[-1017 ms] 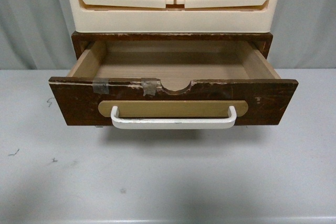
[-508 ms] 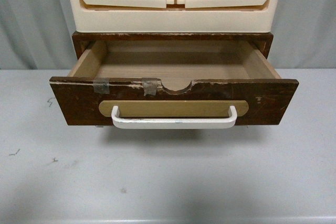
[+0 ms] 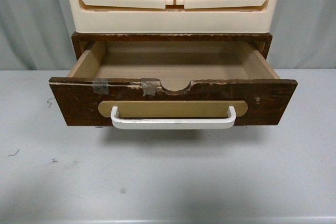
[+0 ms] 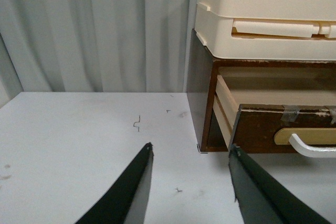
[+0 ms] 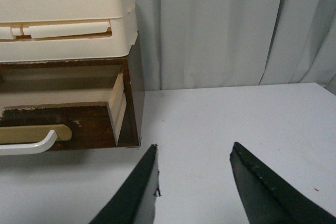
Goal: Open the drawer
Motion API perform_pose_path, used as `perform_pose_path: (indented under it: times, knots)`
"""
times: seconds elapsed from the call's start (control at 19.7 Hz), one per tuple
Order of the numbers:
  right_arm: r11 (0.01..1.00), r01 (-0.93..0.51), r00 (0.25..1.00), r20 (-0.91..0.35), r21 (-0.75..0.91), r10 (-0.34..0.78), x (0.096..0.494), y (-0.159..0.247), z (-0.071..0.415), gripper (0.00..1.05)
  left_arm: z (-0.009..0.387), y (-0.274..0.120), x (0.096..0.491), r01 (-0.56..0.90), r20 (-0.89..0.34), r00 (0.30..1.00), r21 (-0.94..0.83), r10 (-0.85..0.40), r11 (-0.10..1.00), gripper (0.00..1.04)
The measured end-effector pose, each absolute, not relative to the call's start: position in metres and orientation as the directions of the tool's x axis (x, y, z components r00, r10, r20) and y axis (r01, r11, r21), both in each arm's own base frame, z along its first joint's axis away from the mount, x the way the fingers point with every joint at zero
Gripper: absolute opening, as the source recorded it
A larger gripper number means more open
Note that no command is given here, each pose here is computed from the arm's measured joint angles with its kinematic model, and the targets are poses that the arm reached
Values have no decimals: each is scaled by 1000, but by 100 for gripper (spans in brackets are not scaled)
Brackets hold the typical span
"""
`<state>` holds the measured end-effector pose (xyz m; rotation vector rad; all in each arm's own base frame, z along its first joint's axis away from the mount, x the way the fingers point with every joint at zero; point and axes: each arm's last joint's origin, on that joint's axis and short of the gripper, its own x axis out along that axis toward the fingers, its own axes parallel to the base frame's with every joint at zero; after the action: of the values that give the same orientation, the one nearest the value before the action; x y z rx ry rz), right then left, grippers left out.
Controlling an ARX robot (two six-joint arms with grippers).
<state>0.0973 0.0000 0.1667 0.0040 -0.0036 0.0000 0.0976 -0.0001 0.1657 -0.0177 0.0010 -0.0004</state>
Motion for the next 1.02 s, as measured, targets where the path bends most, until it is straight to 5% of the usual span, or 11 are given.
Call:
perform_pose_path:
  times: [1.02]
  knots:
    - [1000, 0, 1000, 4, 4, 0, 97, 0, 167, 100, 166, 0, 98, 0, -1, 1000, -17, 0, 1000, 99]
